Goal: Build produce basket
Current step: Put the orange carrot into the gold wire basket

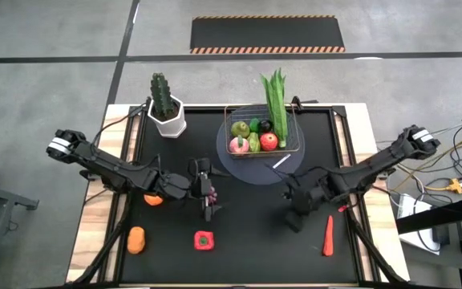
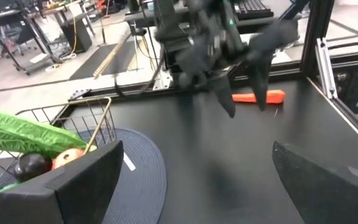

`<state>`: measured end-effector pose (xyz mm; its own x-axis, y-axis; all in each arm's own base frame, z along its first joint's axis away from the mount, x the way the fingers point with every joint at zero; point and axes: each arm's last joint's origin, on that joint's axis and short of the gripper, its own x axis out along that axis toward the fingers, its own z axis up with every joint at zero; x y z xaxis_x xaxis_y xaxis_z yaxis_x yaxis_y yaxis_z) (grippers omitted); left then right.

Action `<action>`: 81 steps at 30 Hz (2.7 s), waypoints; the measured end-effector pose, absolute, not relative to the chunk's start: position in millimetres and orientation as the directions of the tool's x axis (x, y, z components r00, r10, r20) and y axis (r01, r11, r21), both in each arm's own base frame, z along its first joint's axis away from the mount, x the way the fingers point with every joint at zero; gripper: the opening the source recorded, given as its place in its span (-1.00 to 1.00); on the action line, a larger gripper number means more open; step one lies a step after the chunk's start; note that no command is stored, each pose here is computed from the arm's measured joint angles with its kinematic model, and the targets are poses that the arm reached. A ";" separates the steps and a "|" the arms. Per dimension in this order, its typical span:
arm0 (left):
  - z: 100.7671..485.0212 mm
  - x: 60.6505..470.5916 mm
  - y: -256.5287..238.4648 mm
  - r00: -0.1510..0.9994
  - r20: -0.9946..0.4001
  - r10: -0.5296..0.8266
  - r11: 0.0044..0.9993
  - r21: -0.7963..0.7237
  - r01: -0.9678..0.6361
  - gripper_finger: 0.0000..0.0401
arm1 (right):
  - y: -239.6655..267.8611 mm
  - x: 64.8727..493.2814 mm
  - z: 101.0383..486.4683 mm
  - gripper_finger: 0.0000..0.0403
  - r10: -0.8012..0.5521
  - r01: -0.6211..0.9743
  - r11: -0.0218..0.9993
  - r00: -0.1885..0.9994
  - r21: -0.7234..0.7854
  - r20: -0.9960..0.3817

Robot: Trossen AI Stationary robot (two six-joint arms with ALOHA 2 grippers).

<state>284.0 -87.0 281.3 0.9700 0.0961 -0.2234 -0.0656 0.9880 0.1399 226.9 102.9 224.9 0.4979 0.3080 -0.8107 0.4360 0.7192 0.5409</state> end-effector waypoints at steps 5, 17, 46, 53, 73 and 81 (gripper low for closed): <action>284.9 284.8 -87.3 0.974 -0.207 0.094 0.983 0.173 -0.059 0.96 | 124.0 186.0 206.6 0.22 0.296 0.762 0.589 0.106 0.269 -0.949; 286.6 284.9 -85.3 0.970 -0.190 0.151 0.952 0.291 -0.091 0.96 | 173.7 132.9 197.2 0.52 0.236 0.927 0.373 -0.046 0.047 -0.971; 291.0 285.6 -85.0 0.973 -0.161 0.164 0.918 0.387 -0.090 0.96 | 197.2 149.6 152.5 -0.76 0.155 0.889 0.458 -0.058 0.020 -0.986; 304.5 279.7 -82.6 0.982 -0.078 0.172 0.888 0.444 -0.121 0.96 | 187.1 154.3 188.8 -0.86 0.069 0.761 0.580 0.309 0.290 -0.949; 301.9 273.0 -80.3 0.982 -0.083 0.172 0.873 0.475 -0.113 0.96 | 125.9 234.0 274.5 -0.84 -0.650 0.649 0.757 0.736 -0.077 -0.186; 301.8 272.7 -79.1 0.974 -0.082 0.211 0.865 0.480 -0.147 0.96 | 46.1 264.5 275.0 -0.84 -0.814 0.801 0.575 0.539 -0.169 -0.216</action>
<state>272.7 -79.1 301.8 0.9739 0.2114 -0.0825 -0.1471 0.8650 0.4798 264.5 46.1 275.0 0.5389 -0.8142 -0.2159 0.8007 0.5747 -0.1690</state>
